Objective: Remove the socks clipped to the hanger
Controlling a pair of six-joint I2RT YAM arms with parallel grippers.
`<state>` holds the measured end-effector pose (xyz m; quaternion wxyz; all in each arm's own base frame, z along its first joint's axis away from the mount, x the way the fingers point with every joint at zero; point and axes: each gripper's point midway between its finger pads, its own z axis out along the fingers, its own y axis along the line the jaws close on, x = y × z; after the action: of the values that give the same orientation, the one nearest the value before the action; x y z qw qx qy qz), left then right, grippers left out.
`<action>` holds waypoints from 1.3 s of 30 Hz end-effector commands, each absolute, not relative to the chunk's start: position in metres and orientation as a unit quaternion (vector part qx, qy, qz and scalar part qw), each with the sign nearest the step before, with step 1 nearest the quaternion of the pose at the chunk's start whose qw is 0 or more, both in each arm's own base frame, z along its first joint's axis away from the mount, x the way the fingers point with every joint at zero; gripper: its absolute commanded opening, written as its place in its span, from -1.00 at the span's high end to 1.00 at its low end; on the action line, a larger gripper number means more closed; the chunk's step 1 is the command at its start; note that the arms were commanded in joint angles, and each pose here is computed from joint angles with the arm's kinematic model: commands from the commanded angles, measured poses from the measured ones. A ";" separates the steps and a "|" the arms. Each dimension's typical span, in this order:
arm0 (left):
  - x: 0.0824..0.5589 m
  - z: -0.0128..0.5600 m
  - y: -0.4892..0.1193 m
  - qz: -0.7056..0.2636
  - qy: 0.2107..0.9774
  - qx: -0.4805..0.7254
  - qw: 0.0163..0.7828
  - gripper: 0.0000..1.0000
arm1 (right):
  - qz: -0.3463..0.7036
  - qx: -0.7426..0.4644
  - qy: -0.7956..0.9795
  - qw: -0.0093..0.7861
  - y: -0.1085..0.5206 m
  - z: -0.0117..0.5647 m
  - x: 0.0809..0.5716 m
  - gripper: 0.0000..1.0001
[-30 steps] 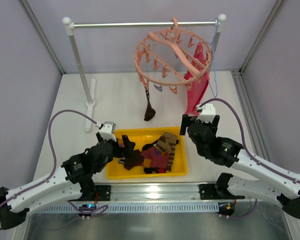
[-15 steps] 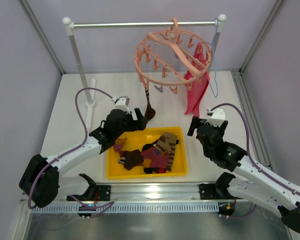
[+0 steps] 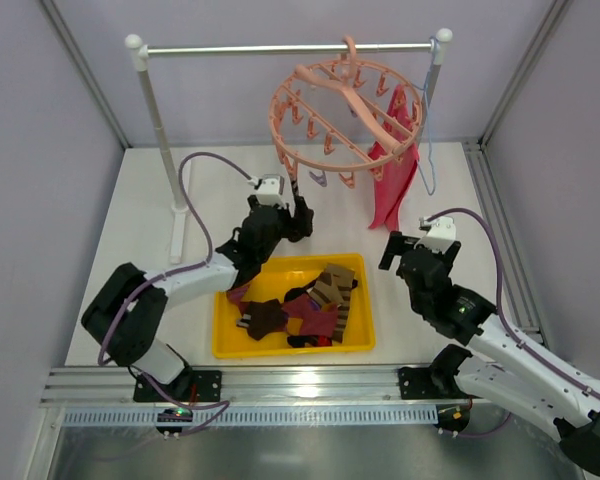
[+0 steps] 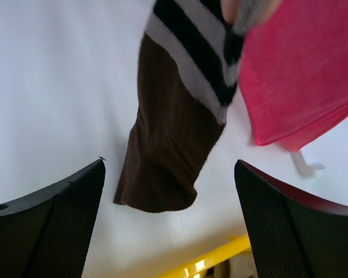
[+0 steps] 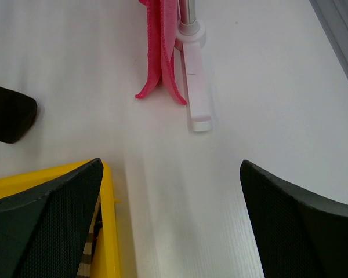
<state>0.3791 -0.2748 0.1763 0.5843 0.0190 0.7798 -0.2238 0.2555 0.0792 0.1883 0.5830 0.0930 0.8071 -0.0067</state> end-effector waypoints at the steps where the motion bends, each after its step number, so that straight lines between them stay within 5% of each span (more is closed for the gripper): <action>1: 0.396 0.200 -0.287 -0.189 0.736 0.024 0.650 -0.79 | 0.007 0.101 0.792 0.603 0.081 0.200 0.262 -0.99; 5: 0.406 0.189 -0.291 -0.173 0.731 0.011 0.660 -0.63 | -0.002 0.099 0.792 0.602 0.078 0.196 0.263 -0.99; 8: 0.407 0.185 -0.296 -0.172 0.725 0.008 0.667 0.02 | -0.009 0.099 0.792 0.602 0.073 0.195 0.264 -0.99; 9: 0.406 0.186 -0.297 -0.169 0.724 0.006 0.669 0.47 | -0.011 0.101 0.792 0.602 0.072 0.194 0.264 -0.99; 12: 0.399 0.190 -0.302 -0.155 0.717 0.021 0.680 0.99 | -0.014 0.100 0.793 0.601 0.070 0.193 0.264 -0.99; 27: 0.304 0.242 -0.293 -0.158 0.690 0.054 0.704 0.99 | 0.020 0.073 0.804 0.590 0.102 0.204 0.283 -0.99; 39: 0.249 0.256 -0.281 -0.233 0.697 0.107 0.670 0.99 | 0.057 0.015 0.766 0.640 0.191 0.311 0.300 -0.99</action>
<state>0.2600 -0.2811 0.2640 0.6872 0.0909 0.6882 -0.2142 0.2930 0.1797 0.2645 0.6068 0.0019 0.7935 0.0469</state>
